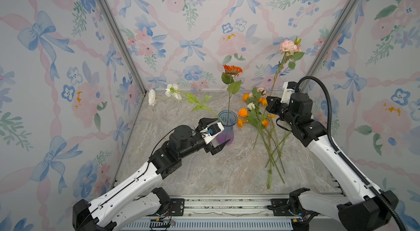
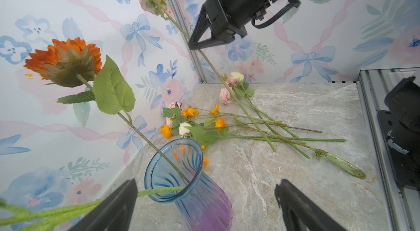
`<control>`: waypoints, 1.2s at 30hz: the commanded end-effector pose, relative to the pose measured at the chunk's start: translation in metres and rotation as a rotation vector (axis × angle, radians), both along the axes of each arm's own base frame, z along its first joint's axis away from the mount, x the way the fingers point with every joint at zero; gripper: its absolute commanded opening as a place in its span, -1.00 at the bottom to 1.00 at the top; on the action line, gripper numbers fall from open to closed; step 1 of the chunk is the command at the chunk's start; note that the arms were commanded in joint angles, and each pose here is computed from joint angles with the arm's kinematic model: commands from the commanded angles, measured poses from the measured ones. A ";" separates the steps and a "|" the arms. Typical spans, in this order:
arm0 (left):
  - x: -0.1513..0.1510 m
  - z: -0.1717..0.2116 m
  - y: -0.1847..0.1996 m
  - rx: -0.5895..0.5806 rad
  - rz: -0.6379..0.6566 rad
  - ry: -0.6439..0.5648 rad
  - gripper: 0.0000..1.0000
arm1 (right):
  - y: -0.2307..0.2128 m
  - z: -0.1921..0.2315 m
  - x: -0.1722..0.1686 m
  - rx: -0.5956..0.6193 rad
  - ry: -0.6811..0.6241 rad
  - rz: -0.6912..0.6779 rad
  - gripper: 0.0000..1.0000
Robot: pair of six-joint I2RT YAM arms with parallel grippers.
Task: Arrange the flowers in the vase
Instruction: 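Lift the pink rose with the right gripper while the left gripper grips the vase, then carry the pink rose over the vase and lower its stem in with the right gripper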
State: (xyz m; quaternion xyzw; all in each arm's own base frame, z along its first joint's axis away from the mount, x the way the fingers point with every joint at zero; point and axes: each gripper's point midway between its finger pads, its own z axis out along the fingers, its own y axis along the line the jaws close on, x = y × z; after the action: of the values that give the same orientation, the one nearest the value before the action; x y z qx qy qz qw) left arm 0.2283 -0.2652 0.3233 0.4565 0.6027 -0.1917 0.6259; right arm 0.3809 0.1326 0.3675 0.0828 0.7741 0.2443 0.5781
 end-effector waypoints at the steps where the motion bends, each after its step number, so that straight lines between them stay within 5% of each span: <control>1: 0.003 0.002 0.006 0.002 0.020 -0.024 0.96 | 0.001 0.090 -0.012 0.105 -0.277 -0.053 -1.00; 7: 0.004 0.006 0.008 -0.014 0.021 -0.028 0.96 | 0.016 0.139 -0.029 0.225 -0.402 -0.026 -1.00; 15: 0.004 0.008 0.008 -0.027 0.018 -0.023 0.96 | 0.038 0.146 -0.029 0.296 -0.473 -0.033 -1.00; 36: 0.005 0.003 0.004 -0.023 0.003 -0.003 0.96 | 0.102 0.021 0.007 0.231 -0.267 -0.017 -1.00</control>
State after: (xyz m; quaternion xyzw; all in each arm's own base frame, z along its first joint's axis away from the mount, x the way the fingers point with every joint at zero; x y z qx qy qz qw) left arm 0.2330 -0.2601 0.3243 0.4513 0.6052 -0.1894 0.6279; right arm 0.3908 0.2310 0.3933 0.1083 0.6678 0.3256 0.6605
